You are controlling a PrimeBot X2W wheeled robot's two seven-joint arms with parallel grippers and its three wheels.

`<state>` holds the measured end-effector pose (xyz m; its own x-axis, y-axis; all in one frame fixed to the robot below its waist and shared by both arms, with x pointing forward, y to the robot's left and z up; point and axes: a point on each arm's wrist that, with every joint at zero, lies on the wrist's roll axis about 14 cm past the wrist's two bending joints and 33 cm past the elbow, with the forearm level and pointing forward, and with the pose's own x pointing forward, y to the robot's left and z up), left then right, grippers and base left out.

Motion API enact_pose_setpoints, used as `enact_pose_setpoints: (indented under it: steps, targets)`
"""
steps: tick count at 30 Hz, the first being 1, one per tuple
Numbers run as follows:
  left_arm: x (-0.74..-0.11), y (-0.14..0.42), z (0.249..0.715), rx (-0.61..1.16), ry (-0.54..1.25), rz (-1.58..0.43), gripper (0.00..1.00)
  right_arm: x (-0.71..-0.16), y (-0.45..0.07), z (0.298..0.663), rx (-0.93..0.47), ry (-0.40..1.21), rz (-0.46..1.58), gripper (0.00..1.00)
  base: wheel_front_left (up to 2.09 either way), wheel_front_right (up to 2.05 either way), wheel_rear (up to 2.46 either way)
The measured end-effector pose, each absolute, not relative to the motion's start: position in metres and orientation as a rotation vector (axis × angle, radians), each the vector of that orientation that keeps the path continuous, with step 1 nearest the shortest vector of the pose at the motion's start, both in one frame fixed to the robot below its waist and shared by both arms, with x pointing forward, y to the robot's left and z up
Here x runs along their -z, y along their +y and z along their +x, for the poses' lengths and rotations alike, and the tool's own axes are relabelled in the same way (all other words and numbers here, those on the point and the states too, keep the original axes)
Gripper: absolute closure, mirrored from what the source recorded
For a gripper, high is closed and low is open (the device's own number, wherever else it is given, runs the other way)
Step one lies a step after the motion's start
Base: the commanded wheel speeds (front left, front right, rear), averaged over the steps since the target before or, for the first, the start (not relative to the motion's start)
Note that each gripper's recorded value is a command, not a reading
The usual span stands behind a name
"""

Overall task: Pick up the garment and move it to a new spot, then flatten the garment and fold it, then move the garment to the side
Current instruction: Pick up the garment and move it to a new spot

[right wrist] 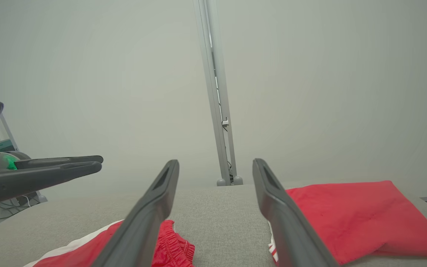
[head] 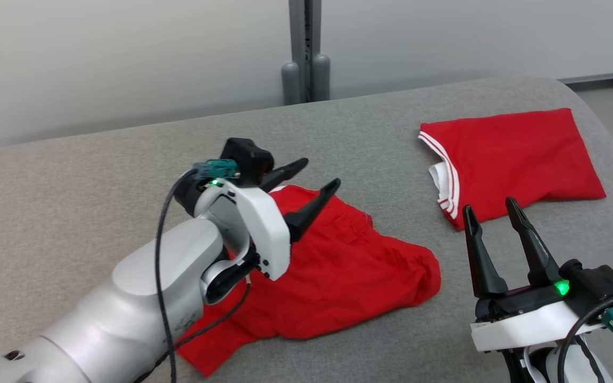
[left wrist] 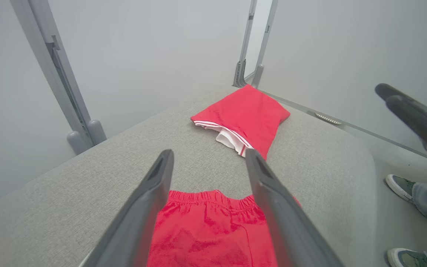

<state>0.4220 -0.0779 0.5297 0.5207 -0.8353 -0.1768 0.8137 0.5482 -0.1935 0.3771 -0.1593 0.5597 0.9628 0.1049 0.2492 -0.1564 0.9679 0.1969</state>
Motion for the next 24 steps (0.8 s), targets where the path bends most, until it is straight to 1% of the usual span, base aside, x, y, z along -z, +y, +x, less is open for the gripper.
enact_pose_setpoints:
  steps: [10, 19, 24]
  targets:
    - [-0.538, 0.009, 0.444, 0.711, 0.129, -0.122, 0.00, -0.559, -0.147, 0.381, -0.176, -0.235, 0.219, 0.00, 0.00, 0.00, 0.00]
    - [-0.533, 0.074, 0.437, 0.471, 0.080, -0.204, 0.00, -0.553, -0.143, 0.378, -0.187, -0.218, 0.226, 0.00, 0.00, 0.00, 0.00]
    - [-0.525, 0.096, 0.422, 0.378, 0.053, -0.231, 0.00, -0.548, -0.141, 0.376, -0.186, -0.202, 0.232, 0.00, 0.00, 0.00, 0.00]
